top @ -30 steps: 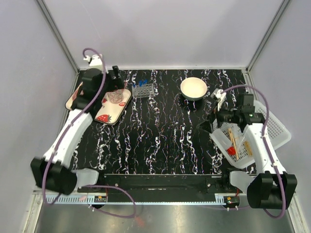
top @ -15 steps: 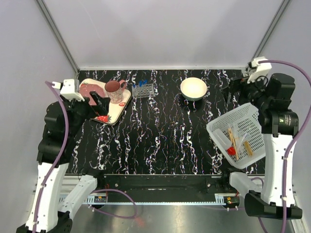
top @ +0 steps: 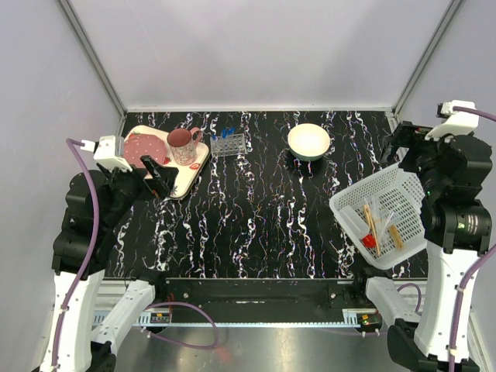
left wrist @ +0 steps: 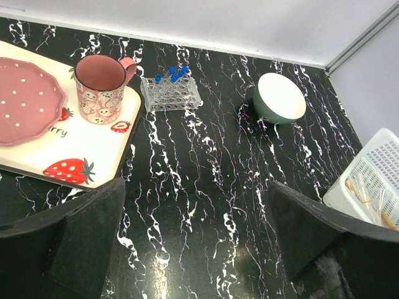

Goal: Organize the chemistry lab equipment

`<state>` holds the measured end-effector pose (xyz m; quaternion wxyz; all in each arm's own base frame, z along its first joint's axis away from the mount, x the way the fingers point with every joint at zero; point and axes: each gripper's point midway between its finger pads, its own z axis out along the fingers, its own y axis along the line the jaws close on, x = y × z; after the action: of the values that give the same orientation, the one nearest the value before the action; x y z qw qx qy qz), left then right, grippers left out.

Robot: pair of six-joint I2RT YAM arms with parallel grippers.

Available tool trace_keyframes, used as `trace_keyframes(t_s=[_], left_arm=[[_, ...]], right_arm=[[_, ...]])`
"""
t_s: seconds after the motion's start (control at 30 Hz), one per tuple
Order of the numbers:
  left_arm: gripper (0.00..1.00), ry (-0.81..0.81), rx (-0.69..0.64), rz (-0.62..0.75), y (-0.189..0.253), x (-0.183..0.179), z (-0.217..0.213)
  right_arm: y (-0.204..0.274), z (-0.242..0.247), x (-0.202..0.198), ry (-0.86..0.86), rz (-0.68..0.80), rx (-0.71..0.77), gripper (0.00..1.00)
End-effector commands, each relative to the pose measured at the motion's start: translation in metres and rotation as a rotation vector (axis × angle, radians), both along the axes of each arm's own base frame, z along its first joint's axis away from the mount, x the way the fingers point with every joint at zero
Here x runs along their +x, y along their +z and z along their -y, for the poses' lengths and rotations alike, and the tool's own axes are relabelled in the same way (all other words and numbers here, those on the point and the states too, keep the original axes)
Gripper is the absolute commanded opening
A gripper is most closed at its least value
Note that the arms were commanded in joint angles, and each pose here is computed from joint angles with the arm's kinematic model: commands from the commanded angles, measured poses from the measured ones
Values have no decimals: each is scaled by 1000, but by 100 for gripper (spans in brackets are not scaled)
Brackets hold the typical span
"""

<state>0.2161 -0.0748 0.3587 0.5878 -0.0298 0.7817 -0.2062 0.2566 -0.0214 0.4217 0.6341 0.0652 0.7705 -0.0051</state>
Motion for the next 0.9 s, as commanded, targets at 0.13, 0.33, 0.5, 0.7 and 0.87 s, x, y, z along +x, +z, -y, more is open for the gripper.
trace_keyframes(t_s=[0.13, 0.33, 0.5, 0.7, 0.87], left_arm=[[99, -31, -51, 36, 19, -7, 7], [99, -29, -48, 35, 19, -11, 6], [99, -30, -45, 35, 19, -11, 5], [99, -32, -42, 35, 19, -12, 5], [99, -33, -41, 34, 18, -11, 6]], right_arm=[[-1, 5, -8, -44, 22, 27, 100], [-2, -6, -12, 10, 20, 47, 100], [-8, -9, -12, 24, 7, 54, 100], [-8, -12, -13, 38, 5, 63, 100], [-8, -13, -12, 43, 4, 69, 100]])
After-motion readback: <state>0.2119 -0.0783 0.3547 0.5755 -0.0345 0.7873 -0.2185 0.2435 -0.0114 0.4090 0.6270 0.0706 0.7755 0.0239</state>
